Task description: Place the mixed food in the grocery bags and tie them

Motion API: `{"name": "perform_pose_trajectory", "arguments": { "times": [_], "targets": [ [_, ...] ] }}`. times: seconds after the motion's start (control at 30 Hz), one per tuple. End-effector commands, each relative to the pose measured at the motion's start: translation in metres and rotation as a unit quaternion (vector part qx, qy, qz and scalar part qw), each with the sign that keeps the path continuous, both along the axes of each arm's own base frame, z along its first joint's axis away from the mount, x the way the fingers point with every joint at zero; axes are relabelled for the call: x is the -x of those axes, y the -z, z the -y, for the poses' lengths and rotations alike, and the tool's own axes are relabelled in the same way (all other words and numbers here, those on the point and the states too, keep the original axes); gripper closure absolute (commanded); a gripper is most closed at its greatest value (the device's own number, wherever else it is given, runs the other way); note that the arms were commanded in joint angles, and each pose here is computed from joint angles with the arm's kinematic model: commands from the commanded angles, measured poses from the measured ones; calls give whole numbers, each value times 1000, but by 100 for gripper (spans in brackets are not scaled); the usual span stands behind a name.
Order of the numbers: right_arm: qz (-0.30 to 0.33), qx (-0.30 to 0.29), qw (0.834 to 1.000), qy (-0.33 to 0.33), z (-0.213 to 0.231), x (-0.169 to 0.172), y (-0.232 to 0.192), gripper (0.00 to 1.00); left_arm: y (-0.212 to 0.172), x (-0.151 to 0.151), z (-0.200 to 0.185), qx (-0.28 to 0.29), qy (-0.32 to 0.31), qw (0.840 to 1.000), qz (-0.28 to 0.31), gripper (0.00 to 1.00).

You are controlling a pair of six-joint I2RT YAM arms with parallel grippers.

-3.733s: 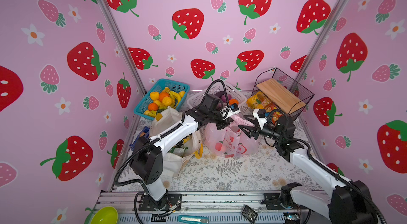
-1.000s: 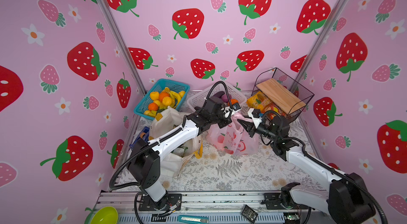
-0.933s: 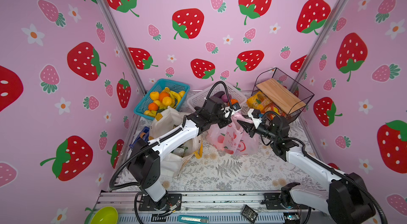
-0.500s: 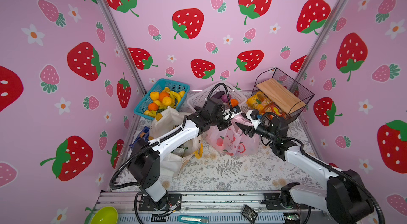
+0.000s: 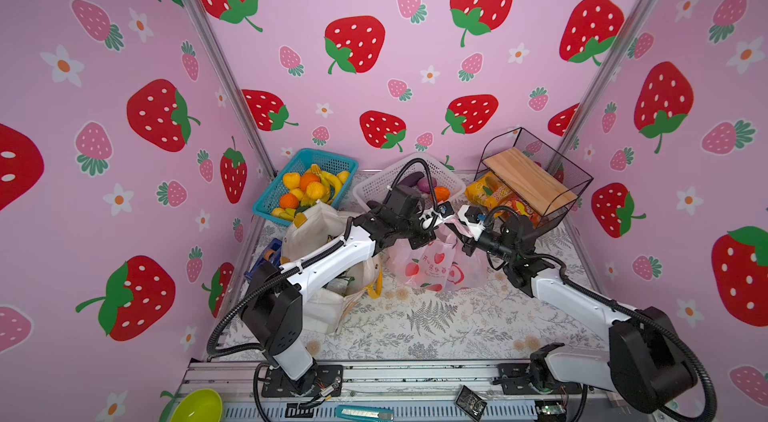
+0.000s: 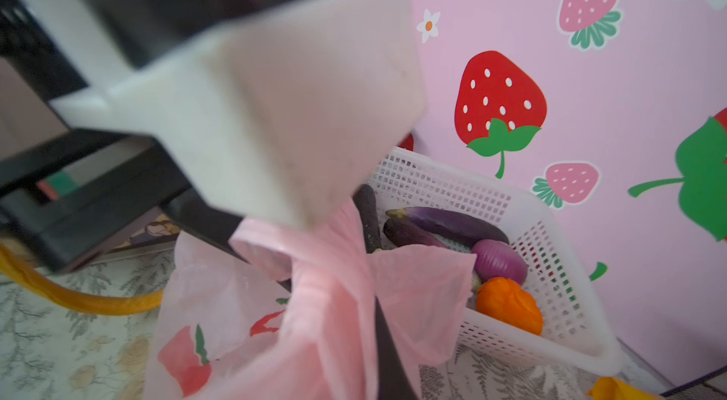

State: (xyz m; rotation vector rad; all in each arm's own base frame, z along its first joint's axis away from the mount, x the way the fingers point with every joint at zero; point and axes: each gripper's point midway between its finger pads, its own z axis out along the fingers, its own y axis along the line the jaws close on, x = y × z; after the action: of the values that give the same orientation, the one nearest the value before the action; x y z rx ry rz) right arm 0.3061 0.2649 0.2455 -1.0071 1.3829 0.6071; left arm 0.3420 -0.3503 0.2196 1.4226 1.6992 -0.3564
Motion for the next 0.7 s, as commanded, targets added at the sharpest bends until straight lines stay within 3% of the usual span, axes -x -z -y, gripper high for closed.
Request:
{"name": "perform_pose_trajectory", "arguments": {
  "times": [0.0, 0.27, 0.47, 0.67],
  "targets": [
    [39, 2, 999, 24, 7, -3, -19, 98, -9, 2, -8, -8, 1, 1000, -7, 87],
    [46, 1, 999, 30, 8, 0, -27, 100, -5, -2, -15, -18, -8, 999, -33, 78],
    [50, 37, 995, 72, 12, -10, -20, 100, -20, -2, -9, 19, -10, 999, -43, 100],
    [58, 68, 987, 131, 28, -24, -19, 93, -27, 1, -20, 48, -29, 996, -72, 100]
  ]
}}
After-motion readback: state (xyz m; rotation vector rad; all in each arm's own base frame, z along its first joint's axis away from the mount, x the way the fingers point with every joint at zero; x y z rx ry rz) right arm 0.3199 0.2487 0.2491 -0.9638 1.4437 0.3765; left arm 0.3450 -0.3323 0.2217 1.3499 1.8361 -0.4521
